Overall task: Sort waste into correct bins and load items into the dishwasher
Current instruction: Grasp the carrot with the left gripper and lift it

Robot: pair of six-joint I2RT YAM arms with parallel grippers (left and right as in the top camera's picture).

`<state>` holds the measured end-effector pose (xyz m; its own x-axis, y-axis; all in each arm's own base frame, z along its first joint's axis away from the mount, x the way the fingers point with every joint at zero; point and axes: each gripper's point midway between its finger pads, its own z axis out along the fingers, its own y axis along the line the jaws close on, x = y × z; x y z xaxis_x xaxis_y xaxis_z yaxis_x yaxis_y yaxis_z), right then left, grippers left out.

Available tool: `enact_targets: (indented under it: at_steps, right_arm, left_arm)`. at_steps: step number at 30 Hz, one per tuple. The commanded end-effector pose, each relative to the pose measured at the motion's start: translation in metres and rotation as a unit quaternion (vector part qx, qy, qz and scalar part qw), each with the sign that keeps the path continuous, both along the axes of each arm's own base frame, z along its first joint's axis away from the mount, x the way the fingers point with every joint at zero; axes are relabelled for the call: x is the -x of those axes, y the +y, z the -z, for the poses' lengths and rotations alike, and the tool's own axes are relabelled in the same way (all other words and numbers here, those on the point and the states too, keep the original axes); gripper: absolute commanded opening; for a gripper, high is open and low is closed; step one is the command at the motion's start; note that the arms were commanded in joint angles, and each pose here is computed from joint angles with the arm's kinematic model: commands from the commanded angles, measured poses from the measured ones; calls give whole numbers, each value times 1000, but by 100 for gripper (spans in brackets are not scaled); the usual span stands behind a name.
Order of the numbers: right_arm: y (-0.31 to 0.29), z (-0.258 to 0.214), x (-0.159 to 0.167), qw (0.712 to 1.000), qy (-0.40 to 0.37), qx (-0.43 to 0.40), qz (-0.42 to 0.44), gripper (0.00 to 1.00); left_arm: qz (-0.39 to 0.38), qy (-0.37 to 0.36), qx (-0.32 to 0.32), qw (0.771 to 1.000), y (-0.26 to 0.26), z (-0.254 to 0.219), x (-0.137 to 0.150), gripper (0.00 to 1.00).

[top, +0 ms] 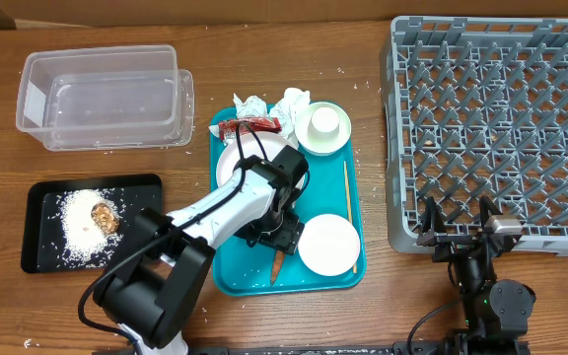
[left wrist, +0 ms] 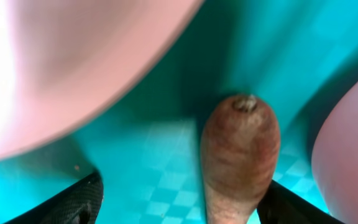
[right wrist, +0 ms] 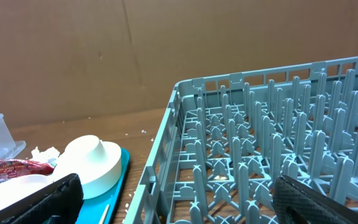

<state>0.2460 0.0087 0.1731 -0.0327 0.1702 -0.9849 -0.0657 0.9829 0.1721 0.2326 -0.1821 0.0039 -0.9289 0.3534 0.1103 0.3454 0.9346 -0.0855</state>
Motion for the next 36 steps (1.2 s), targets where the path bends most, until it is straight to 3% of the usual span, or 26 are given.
enact_targets:
  at_steps: [1,10,13,19,27,36]
  right_arm:
    - [-3,2,0,1000,-2,-2,7,100]
    - [-3,2,0,1000,-2,-2,7,100]
    - [-3,2,0,1000,-2,-2,7,100]
    - [-3,2,0,1000,-2,-2,7,100]
    - [-3,2,0,1000,-2,-2,7,100]
    - [-3,2,0,1000,-2,-2,7,100]
  left_arm:
    - [12,5,-5,1000,5,14,8,79]
    - [-11,4,-12,1000,10,22,11,63]
    - [-25,10,-18,999,12,22,14,52]
    - [-92,43,-56,993,24,19,31,46]
    - [-100,38,-62,992,26,19,29,41]
    - [-106,26,-58,992,25,15,19,27]
